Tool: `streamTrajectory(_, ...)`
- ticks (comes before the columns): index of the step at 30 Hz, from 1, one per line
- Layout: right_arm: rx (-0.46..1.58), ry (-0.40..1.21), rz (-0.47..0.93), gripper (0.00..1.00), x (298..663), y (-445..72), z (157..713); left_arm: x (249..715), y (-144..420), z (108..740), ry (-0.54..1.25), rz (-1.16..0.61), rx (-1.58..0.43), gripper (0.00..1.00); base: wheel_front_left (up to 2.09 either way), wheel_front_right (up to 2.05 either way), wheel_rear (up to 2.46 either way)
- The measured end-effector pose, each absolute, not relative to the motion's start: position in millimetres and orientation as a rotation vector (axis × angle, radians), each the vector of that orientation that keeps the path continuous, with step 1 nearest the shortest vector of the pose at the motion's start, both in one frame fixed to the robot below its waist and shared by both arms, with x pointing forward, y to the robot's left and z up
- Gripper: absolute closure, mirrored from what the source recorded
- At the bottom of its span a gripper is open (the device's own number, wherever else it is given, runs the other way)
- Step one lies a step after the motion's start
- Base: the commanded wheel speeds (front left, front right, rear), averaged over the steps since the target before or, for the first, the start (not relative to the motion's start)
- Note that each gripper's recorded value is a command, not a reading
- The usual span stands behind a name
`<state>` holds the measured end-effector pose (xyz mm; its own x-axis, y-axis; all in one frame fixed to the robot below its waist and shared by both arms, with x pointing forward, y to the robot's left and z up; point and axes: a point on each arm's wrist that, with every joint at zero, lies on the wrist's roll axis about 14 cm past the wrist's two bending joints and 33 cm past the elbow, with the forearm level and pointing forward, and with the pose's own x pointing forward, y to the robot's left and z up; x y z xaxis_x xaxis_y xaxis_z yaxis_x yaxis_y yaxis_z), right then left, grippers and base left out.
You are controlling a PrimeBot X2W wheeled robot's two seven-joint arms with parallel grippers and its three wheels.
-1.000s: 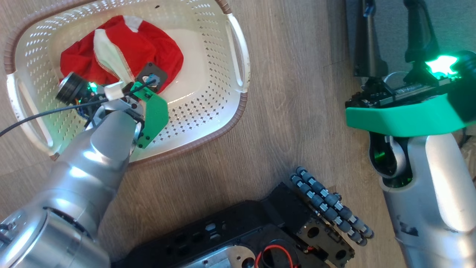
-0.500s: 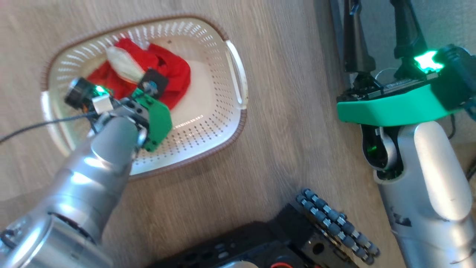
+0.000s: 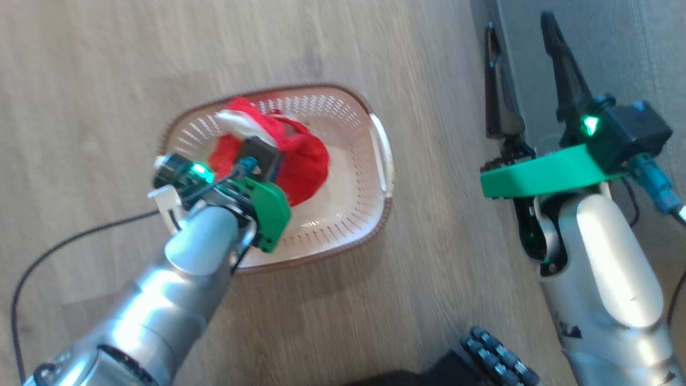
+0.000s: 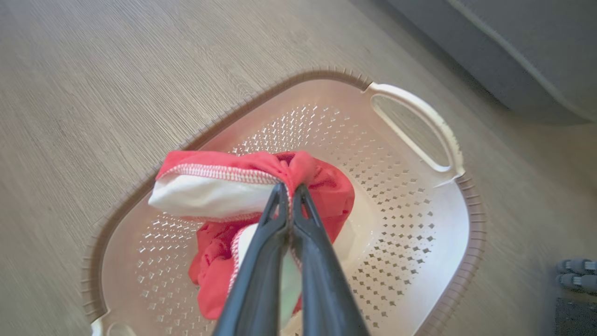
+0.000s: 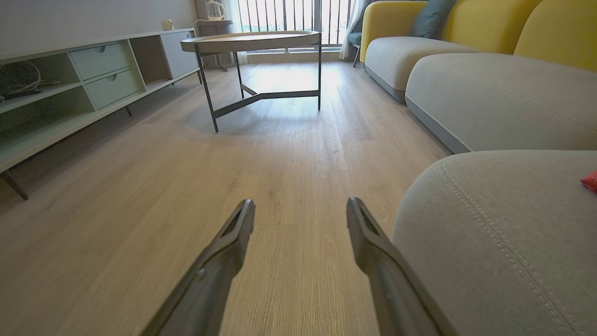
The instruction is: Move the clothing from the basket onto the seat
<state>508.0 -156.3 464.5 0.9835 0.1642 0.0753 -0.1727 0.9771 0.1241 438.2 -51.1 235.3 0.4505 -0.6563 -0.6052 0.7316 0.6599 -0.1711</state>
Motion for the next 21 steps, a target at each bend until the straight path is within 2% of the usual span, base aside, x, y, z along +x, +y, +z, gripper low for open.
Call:
streamTrajectory(13, 0.150, -0.089, 0.235, 0.00, 474, -126, 495, 431, -51, 353, 0.447, -0.752, -0.041, 1.00, 0.00, 0.00, 0.00)
streamTrajectory(21, 0.136, -0.078, 0.285, 0.00, 446, -114, 502, 435, -38, 413, 0.299, -0.684, -0.046, 1.00, 0.00, 0.00, 0.00)
